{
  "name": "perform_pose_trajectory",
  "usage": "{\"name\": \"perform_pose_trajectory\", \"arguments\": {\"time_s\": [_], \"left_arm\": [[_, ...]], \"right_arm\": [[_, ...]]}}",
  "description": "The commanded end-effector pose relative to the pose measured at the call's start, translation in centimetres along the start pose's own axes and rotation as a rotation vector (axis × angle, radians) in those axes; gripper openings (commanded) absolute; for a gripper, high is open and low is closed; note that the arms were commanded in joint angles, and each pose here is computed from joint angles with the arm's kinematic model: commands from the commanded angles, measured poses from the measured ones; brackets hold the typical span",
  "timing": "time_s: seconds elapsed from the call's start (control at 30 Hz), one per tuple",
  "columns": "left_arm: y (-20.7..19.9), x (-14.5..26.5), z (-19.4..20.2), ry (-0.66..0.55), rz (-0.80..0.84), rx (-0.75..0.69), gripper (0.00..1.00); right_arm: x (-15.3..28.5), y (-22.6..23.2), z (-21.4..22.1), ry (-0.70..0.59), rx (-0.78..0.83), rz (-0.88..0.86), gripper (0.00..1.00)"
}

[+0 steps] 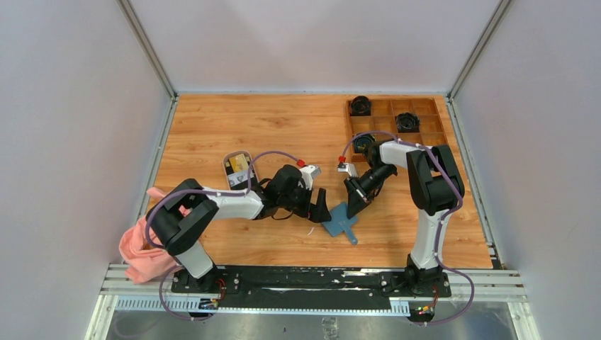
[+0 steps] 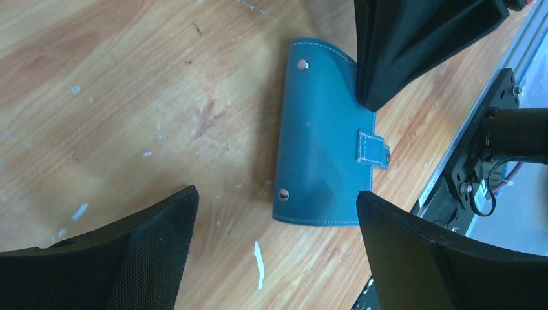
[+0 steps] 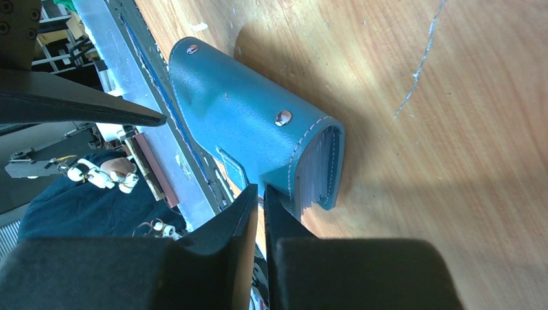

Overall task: Put the credit cards into the card holder
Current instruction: Close the card holder at the center of the board.

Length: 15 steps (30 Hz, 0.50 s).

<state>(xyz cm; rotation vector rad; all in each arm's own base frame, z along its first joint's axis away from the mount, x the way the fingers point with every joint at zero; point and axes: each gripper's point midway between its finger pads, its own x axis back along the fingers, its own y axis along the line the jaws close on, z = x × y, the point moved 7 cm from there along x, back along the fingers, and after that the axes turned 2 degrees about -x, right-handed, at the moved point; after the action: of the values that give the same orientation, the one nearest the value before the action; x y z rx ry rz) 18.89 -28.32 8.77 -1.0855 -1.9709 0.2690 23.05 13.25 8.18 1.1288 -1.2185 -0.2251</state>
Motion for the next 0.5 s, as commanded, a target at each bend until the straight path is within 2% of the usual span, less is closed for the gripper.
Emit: {"name": "perform_pose_trajectory", "arguments": {"time_s": [0.0, 0.27, 0.47], "left_arm": [[-0.2, -1.0, -0.3, 0.063, 0.105, 0.020, 0.93], [0.8, -2.8, 2.4, 0.207, 0.152, 0.121, 0.74], [1.0, -3.3, 3.2, 0.252, 0.172, 0.152, 0.68]], "right_arm": [[-0.6, -3.4, 0.4, 0.099, 0.090, 0.203, 0.13], [-0.6, -3.3, 0.4, 0.098, 0.093, 0.201, 0.13], [-0.6, -3.3, 0.4, 0.097, 0.097, 0.200, 0.13]]}}
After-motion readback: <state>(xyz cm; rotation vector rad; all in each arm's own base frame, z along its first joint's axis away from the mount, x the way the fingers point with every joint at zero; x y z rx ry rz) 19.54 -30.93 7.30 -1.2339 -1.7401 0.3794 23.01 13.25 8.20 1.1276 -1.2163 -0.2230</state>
